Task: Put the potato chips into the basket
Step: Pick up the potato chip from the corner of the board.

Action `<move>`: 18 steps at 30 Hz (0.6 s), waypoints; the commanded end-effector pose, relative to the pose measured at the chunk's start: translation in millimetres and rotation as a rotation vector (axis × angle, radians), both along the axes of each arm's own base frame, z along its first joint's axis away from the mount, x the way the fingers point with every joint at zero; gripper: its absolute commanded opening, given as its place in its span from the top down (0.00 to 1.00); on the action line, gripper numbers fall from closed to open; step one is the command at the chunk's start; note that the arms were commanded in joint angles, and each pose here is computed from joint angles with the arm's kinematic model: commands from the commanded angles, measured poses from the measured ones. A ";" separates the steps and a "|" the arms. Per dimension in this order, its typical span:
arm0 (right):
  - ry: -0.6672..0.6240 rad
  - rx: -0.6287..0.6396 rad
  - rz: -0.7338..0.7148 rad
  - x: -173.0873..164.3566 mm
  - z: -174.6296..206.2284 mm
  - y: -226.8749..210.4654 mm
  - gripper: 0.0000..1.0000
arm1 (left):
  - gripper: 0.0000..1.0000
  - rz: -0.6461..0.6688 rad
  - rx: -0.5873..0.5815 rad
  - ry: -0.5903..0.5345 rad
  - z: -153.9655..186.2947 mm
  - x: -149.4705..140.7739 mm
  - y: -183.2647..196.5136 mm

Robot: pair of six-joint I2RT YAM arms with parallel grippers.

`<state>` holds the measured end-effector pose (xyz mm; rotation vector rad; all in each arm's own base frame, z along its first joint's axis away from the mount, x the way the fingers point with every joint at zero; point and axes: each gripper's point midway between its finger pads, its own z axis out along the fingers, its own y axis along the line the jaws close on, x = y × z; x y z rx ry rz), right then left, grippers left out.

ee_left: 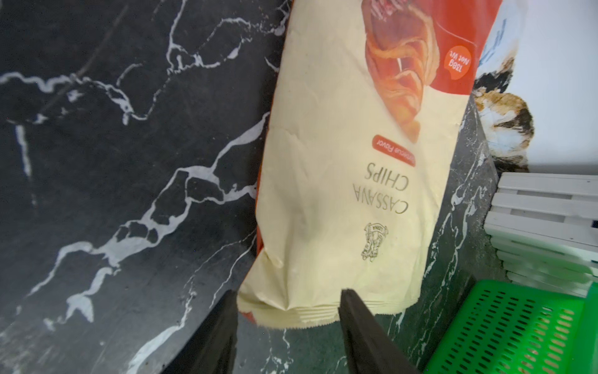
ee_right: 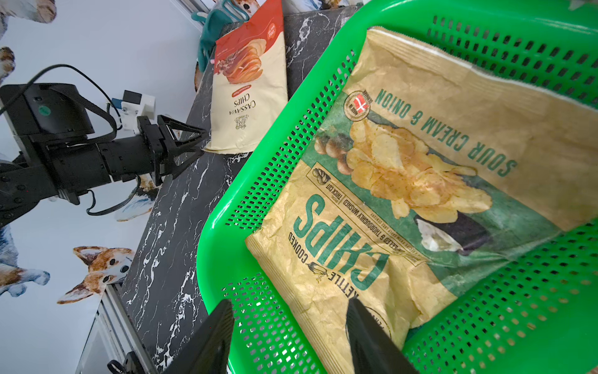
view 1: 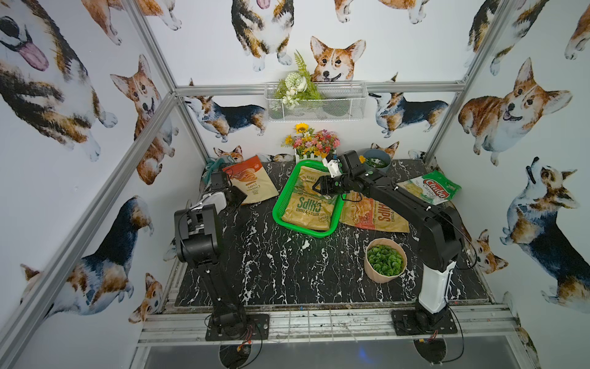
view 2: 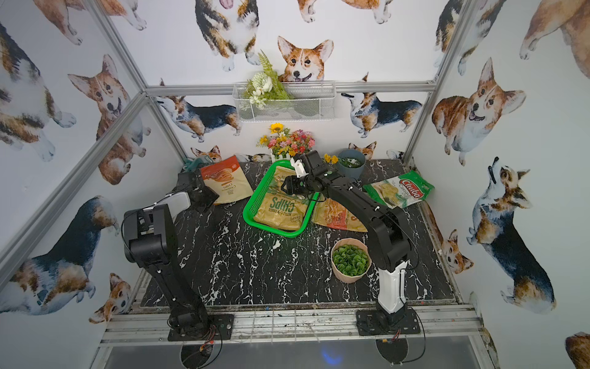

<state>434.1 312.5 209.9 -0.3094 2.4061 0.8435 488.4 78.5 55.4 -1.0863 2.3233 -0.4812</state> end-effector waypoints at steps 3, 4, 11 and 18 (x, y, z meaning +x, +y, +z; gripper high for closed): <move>-0.026 0.011 0.018 1.7 1.2 3.1 0.40 | 0.41 -0.016 -0.008 0.001 -5.1 4.5 -1.9; -0.024 0.010 0.019 1.4 0.3 3.2 0.40 | 0.40 -0.012 -0.001 0.008 -6.7 3.3 -0.8; -0.013 0.007 0.022 -0.7 -3.7 2.5 0.41 | 0.38 0.018 0.048 0.028 -13.8 0.6 9.6; -0.005 0.003 0.024 1.5 -6.3 4.1 0.41 | 0.47 -0.041 -0.025 0.014 -24.3 18.0 -3.6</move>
